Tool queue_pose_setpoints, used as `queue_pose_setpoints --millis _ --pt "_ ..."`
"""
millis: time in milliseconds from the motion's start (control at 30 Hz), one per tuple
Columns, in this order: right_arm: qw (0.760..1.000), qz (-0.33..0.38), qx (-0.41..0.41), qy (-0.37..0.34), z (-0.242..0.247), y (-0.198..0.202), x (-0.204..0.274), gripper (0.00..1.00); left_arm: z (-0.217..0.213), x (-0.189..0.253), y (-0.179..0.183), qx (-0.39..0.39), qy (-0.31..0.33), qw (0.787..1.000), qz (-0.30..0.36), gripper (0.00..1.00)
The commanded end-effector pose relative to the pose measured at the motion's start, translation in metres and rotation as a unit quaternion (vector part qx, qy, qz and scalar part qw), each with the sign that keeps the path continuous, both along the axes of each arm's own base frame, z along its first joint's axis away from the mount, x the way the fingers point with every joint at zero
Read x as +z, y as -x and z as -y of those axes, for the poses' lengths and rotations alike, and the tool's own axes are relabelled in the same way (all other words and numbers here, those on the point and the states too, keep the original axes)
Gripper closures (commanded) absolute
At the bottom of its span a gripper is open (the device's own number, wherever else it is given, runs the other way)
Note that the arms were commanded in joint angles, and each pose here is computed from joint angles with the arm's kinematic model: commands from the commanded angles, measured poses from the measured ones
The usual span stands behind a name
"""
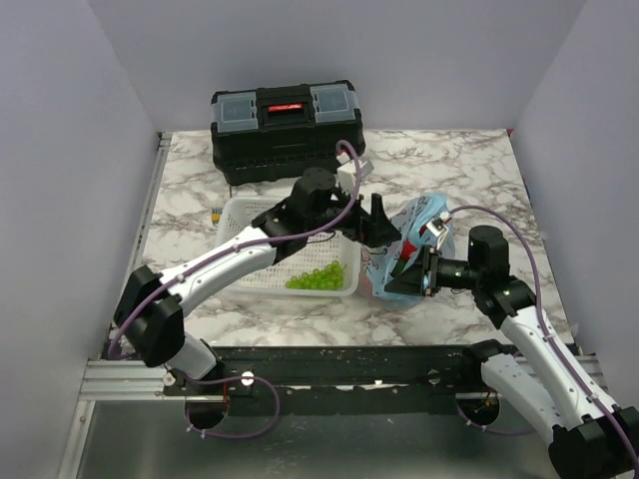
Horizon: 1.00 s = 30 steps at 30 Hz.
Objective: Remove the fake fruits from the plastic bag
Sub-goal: Adjust the plastic bag at the center of the board.
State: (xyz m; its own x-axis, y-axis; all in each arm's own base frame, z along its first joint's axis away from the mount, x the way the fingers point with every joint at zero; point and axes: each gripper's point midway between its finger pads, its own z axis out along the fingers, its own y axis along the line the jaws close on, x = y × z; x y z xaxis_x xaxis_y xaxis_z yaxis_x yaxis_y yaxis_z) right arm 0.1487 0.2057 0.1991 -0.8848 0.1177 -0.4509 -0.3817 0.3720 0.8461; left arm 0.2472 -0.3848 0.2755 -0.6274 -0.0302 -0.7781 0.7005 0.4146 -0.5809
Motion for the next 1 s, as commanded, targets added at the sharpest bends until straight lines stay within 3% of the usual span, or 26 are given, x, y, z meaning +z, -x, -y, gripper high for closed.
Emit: queue_pose_setpoints --millis 0,167,233,300,433,567,600,633,667,733,867,967 --pt "1.000 -0.012 -0.016 0.011 0.003 0.001 -0.007 0.70 0.031 0.008 0.024 -0.103 0.025 0.993 -0.045 0.06" --pt "0.999 -0.018 -0.027 0.014 0.004 0.000 -0.011 0.76 0.052 0.005 0.037 -0.150 0.042 0.987 -0.038 0.06" --pt "0.999 -0.019 -0.028 0.012 0.004 0.000 -0.011 0.79 0.058 -0.002 0.031 -0.141 0.026 0.989 -0.045 0.11" --pt "0.999 -0.020 -0.030 0.009 0.004 0.000 -0.010 0.81 0.061 -0.010 0.019 -0.121 0.009 0.991 -0.052 0.21" --pt "0.999 -0.029 -0.033 0.008 0.004 0.001 -0.009 0.85 0.064 -0.016 -0.008 -0.098 0.009 0.994 -0.054 0.55" --pt "0.999 -0.030 -0.039 0.015 0.006 0.003 -0.008 0.87 0.074 -0.015 -0.032 -0.088 0.014 0.995 -0.055 0.71" --pt "0.998 -0.032 -0.042 0.019 0.007 0.003 -0.009 0.87 0.077 -0.015 -0.038 -0.081 0.014 0.995 -0.052 0.80" --pt "0.998 -0.031 -0.045 0.023 0.008 0.003 -0.010 0.86 0.079 -0.014 -0.044 -0.073 0.014 0.996 -0.050 0.94" --pt "0.998 -0.036 -0.049 0.028 0.009 0.004 -0.013 0.86 0.080 -0.016 -0.050 -0.063 0.011 0.997 -0.049 1.00" --pt "0.997 -0.044 -0.054 0.033 0.011 0.005 -0.017 0.84 0.081 -0.012 -0.060 -0.047 0.014 0.998 -0.040 1.00" --pt "0.996 -0.062 -0.058 0.023 0.011 0.012 -0.024 0.69 0.076 0.003 -0.083 -0.010 0.023 0.999 -0.022 1.00" --pt "0.994 -0.081 -0.066 0.017 0.011 0.015 -0.037 0.66 0.070 0.019 -0.100 0.007 0.037 0.999 -0.016 1.00"
